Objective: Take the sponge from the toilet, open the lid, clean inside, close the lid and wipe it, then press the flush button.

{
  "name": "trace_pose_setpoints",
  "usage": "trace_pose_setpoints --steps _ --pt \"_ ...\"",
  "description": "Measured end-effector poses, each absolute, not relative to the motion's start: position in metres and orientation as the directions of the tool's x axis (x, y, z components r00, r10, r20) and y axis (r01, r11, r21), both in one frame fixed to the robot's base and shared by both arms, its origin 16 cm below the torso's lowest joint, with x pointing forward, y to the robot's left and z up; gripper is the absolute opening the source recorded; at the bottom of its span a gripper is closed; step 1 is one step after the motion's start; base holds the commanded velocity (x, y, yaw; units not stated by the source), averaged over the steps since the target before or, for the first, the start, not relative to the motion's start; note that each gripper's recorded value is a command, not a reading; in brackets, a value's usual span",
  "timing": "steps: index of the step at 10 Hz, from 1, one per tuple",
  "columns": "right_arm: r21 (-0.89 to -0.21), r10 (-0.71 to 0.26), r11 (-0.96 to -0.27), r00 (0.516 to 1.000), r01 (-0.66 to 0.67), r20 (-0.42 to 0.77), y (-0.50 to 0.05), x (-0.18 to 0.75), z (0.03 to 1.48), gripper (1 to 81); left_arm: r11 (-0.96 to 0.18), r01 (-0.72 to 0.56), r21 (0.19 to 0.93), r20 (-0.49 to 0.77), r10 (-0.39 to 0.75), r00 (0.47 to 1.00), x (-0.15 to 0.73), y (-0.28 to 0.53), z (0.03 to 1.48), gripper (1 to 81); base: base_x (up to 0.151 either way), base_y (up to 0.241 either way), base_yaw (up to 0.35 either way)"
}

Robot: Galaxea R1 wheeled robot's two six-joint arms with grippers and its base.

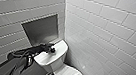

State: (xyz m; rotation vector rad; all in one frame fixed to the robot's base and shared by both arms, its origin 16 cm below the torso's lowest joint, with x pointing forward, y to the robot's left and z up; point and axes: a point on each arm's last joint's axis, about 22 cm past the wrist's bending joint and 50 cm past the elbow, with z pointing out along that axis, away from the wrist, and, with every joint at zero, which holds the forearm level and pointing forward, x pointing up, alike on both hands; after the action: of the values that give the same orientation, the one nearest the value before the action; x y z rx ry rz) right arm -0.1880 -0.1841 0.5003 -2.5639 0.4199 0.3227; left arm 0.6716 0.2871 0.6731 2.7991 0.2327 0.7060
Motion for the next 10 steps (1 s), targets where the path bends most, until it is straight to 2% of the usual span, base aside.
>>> trace_pose_setpoints --steps 6,10 --pt "-0.443 -0.229 -0.826 0.925 -0.349 -0.302 -0.171 -0.195 0.491 1.0 -0.985 0.012 0.172 0.443 0.088 0.892 0.67 0.266 0.668 1.0 0.0 0.0 0.0" --pt "-0.441 -0.229 -0.827 0.925 -0.349 -0.302 -0.172 -0.196 0.491 1.0 -0.985 0.024 0.171 0.438 0.098 0.893 0.669 0.271 0.668 1.0 0.0 0.0 0.0"
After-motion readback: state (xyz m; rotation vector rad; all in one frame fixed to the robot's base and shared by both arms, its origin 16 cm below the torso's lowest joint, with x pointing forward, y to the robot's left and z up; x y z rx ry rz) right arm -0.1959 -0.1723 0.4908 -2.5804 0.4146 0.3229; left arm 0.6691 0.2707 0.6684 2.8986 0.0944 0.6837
